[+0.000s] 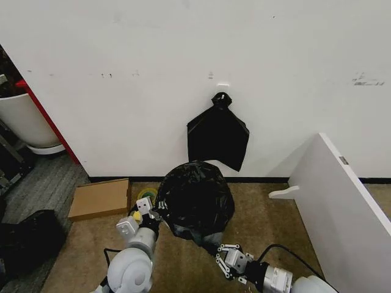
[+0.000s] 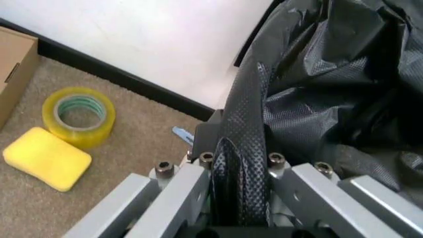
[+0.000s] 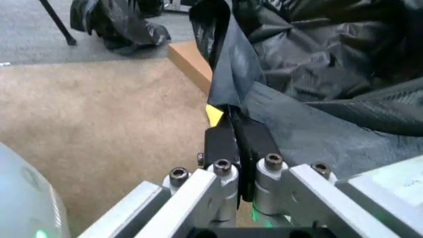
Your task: Place the garbage bag over the trash bin.
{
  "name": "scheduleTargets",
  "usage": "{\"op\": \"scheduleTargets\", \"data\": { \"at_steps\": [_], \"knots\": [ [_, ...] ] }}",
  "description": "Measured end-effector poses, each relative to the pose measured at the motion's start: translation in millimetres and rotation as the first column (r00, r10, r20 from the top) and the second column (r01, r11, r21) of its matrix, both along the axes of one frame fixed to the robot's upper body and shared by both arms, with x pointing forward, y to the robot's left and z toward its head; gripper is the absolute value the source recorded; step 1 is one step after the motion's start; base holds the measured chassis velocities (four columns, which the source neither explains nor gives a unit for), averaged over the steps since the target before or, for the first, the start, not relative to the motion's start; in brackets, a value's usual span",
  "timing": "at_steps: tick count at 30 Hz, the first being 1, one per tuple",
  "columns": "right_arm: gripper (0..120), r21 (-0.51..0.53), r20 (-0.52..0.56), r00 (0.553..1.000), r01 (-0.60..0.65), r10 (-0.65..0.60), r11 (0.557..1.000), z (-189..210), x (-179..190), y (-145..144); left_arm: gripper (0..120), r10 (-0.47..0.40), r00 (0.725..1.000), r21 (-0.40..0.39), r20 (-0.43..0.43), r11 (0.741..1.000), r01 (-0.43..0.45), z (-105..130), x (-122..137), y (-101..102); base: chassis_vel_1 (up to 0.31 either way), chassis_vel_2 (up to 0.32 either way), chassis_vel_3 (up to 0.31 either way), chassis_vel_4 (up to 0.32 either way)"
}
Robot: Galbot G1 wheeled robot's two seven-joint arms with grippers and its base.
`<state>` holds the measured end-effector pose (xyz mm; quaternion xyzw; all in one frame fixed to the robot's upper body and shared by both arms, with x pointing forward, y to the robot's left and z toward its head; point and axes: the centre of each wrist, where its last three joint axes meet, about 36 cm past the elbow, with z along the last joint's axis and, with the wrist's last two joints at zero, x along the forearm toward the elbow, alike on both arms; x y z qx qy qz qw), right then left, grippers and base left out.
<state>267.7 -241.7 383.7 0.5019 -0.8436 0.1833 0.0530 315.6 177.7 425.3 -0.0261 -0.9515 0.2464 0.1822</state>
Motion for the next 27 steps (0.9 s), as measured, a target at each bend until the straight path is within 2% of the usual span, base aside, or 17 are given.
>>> {"op": "scheduleTargets", "data": {
  "at_steps": [9,19,27],
  "knots": [
    [0,-0.050,0.055,0.997,-0.055,0.058,0.997,-13,8,2,3,-0.002,1.000,-0.025,-0.020,1.000,0.001,9,0,-2,0.000,0.000,0.000,0.000],
    [0,-0.121,0.072,0.997,0.004,0.005,0.993,-38,29,-11,3,-0.031,0.999,-0.039,-0.044,0.999,0.029,20,-9,-2,0.000,0.000,0.000,0.000],
    [0,-0.151,0.065,0.998,0.010,-0.001,0.989,-43,32,-21,3,-0.038,0.998,-0.041,-0.054,0.999,0.036,21,-12,-1,0.000,0.000,0.000,0.000]
  ]
}}
